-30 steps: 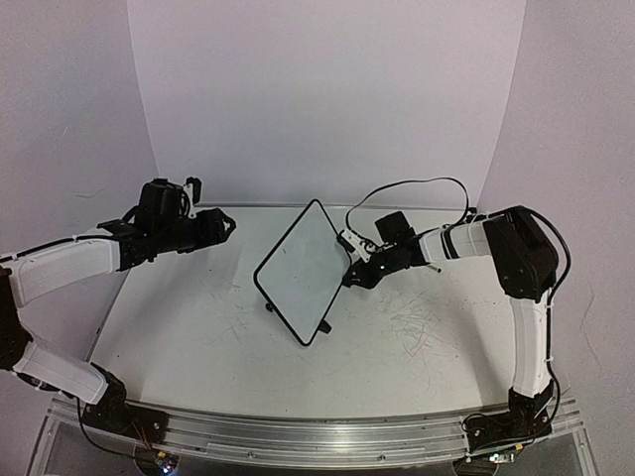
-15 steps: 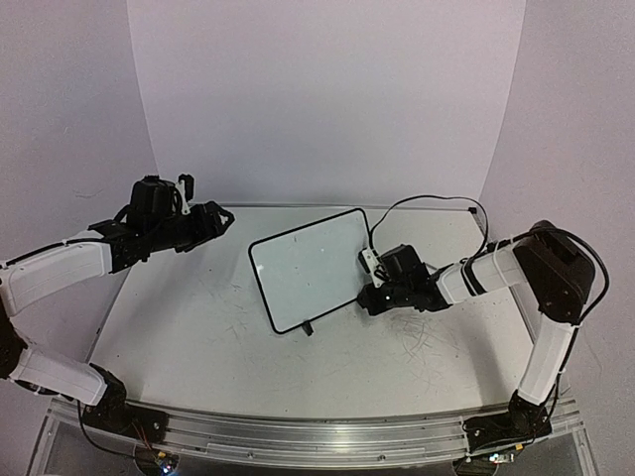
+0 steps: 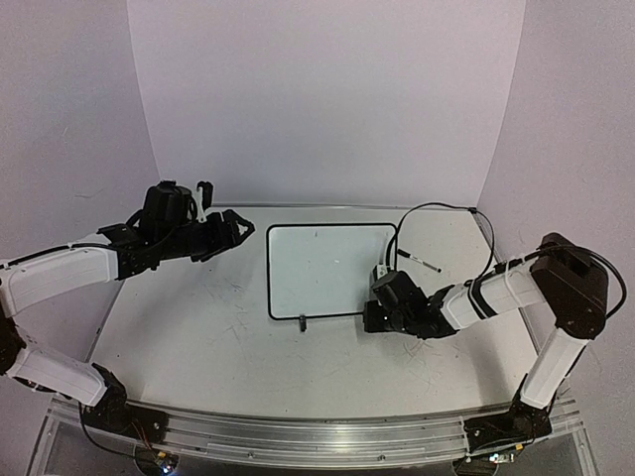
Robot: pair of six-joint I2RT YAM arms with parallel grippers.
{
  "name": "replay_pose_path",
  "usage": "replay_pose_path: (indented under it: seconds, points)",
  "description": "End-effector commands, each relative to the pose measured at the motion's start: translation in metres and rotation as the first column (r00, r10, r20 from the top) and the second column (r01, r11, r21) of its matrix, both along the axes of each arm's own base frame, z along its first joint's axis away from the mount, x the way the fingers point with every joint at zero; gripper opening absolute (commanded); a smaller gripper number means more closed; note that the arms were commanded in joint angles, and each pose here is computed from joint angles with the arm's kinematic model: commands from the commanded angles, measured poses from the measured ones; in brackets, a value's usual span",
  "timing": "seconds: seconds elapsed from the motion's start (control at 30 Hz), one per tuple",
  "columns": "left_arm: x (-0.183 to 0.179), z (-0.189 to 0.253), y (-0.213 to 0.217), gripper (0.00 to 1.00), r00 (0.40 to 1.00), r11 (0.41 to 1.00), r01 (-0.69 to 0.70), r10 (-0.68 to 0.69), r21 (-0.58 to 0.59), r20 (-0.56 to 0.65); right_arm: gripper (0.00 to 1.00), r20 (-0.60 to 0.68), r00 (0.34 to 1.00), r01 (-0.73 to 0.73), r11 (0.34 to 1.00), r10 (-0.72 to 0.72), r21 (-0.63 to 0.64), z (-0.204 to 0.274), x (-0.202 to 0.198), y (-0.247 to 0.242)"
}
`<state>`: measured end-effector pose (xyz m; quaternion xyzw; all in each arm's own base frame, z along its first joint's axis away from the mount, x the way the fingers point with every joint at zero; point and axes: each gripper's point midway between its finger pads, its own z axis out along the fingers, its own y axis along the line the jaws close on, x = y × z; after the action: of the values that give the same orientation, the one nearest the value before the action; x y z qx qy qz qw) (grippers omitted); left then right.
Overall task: Write a sentence on the whiteboard
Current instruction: Move the whiteboard to the center of the board.
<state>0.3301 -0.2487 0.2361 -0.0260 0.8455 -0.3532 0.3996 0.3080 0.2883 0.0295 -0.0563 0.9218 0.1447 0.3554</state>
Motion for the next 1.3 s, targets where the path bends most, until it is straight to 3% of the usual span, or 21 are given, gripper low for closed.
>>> replay_pose_path:
  seconds: [0.0, 0.33, 0.6, 0.77, 1.03, 1.17, 1.27]
  points:
    - [0.001, 0.017, 0.001, 0.77, 0.999, 0.999, -0.023, 0.024, -0.022, 0.037, 0.12, 0.038, 0.998, 0.056, 0.998, -0.055, -0.011, 0.013, -0.009, -0.009]
    - [-0.003, 0.012, -0.004, 0.78, 0.999, 1.0, -0.006, 0.007, -0.012, 0.032, 0.16, 0.069, 0.997, -0.032, 0.997, 0.037, -0.069, 0.018, -0.015, 0.007]
    - [-0.004, 0.007, -0.006, 0.8, 0.999, 1.0, 0.006, -0.006, 0.012, 0.039, 0.37, 0.078, 0.996, -0.041, 0.997, 0.047, -0.07, 0.028, -0.016, 0.015]
    - [-0.002, 0.008, -0.01, 0.82, 0.999, 1.0, 0.016, -0.016, 0.008, 0.035, 0.55, 0.119, 0.991, -0.05, 0.997, 0.057, -0.06, 0.058, -0.019, 0.008]
    - [0.003, 0.005, -0.008, 0.84, 0.999, 0.999, 0.001, -0.003, 0.046, 0.054, 0.88, 0.359, 0.933, 0.031, 0.997, -0.003, -0.072, 0.146, -0.022, -0.054]
    - [0.006, 0.01, -0.004, 0.86, 0.997, 0.998, -0.021, 0.016, 0.06, 0.078, 0.97, 0.392, 0.915, 0.112, 0.994, -0.099, -0.012, 0.187, 0.011, -0.112]
    - [0.009, 0.008, -0.002, 0.86, 0.996, 0.996, -0.024, 0.016, 0.088, 0.092, 0.98, 0.351, 0.925, 0.167, 0.985, -0.144, -0.037, 0.195, 0.05, -0.153]
